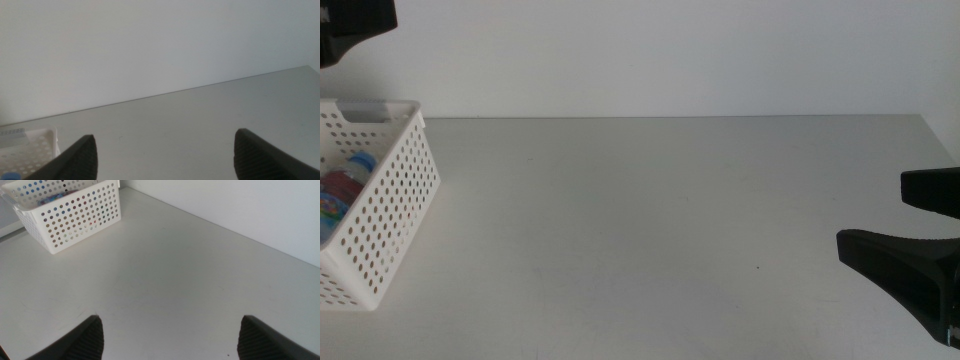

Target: Use arms to grab the bottles and put them into the dustbin to the left of the table.

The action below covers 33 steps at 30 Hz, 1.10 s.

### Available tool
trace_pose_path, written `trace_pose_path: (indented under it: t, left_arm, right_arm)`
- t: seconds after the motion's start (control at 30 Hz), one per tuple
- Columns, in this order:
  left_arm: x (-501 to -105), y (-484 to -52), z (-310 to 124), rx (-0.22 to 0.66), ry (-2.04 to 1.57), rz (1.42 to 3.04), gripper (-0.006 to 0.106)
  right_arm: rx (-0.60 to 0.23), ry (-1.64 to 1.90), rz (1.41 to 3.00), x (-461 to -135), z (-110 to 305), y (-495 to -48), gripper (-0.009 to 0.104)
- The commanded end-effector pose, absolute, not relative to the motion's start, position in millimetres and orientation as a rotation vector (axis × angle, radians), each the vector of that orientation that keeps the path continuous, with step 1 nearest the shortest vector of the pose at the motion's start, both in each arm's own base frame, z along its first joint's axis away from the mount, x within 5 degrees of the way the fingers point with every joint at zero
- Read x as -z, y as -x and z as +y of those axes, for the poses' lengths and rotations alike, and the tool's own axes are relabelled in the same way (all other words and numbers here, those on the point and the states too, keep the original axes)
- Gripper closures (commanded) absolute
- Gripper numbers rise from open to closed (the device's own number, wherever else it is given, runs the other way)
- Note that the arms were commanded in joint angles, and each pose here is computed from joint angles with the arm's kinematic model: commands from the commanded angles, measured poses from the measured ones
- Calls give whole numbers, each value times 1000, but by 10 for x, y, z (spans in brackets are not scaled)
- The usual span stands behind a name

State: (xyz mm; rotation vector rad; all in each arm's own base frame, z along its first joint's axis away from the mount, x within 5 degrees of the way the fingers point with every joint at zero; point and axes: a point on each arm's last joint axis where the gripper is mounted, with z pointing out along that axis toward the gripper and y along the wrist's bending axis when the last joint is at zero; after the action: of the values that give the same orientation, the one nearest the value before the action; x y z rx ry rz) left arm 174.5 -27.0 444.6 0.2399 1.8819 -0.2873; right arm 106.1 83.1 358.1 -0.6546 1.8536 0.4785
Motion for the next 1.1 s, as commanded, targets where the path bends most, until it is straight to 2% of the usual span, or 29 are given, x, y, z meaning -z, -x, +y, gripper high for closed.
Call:
trace_pose_path:
  t: [0.0,0.03,0.07,0.17,0.33,0.4,0.53,0.67,0.87,1.07]
  left_arm:
    - [-4583,-1734,-277,314,-194,1793,7]
    - [-4583,-1734,-277,314,-194,1793,7]
    - [-4560,-1745,-274,314,-189,1795,7]
    - [-4520,-1664,-231,276,-142,1721,7]
    - [-4085,-1450,-203,261,-98,1742,7]
    - [-3851,-1344,-189,240,-94,1768,7]
    - [-3409,-1063,-141,122,-136,1782,7]
    - [-3015,-825,-103,55,-132,1731,7]
    - [-2577,-567,-85,34,-110,1632,7]
    - [-2239,-497,-86,35,-106,1628,7]
  right_arm:
    - [-491,610,1770,-3716,824,-1076,23]
    - [-490,610,1769,-3716,824,-1076,23]
    - [-450,620,1762,-3716,802,-1085,23]
    - [-398,564,1751,-3747,699,-1083,23]
    - [-279,399,1743,-3677,450,-1051,23]
    - [-239,352,1757,-3538,370,-1000,23]
    - [-129,295,1743,-3151,198,-731,23]
    - [-17,253,1746,-2700,93,-553,23]
    - [35,163,1744,-2238,43,-444,23]
    - [47,149,1769,-2011,34,-478,23]
